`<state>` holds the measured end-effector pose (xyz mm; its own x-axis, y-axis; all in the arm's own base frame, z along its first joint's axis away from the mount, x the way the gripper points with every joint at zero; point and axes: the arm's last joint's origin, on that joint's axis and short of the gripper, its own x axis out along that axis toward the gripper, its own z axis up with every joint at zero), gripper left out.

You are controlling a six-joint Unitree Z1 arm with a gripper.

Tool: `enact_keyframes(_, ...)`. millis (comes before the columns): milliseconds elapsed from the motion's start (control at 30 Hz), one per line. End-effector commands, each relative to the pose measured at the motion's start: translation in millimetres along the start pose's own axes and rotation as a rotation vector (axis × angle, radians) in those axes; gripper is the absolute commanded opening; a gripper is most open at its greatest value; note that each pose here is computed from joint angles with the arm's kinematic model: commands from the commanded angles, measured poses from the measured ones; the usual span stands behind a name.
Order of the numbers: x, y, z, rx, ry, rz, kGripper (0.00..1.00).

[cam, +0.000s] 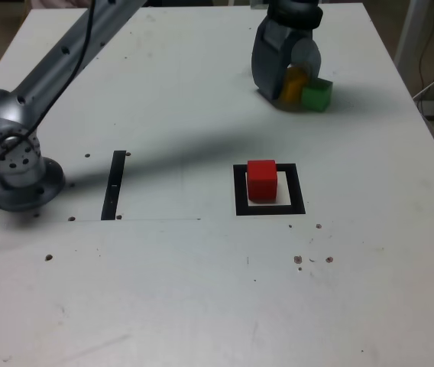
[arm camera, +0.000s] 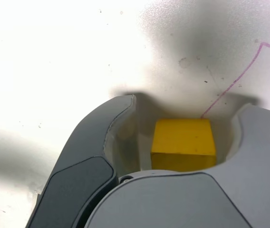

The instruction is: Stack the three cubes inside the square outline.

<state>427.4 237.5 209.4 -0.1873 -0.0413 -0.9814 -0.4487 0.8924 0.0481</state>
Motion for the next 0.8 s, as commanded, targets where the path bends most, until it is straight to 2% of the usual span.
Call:
enact_keyframes(0,2,1,-1,0.001,0.017,-0.001,0.36)
enact_keyframes(433,-5,1,-5,0.012,0.009,0.001,0.36)
enact_keyframes(767,-31,-4,-26,0.037,-0.016,0.021,0.36)
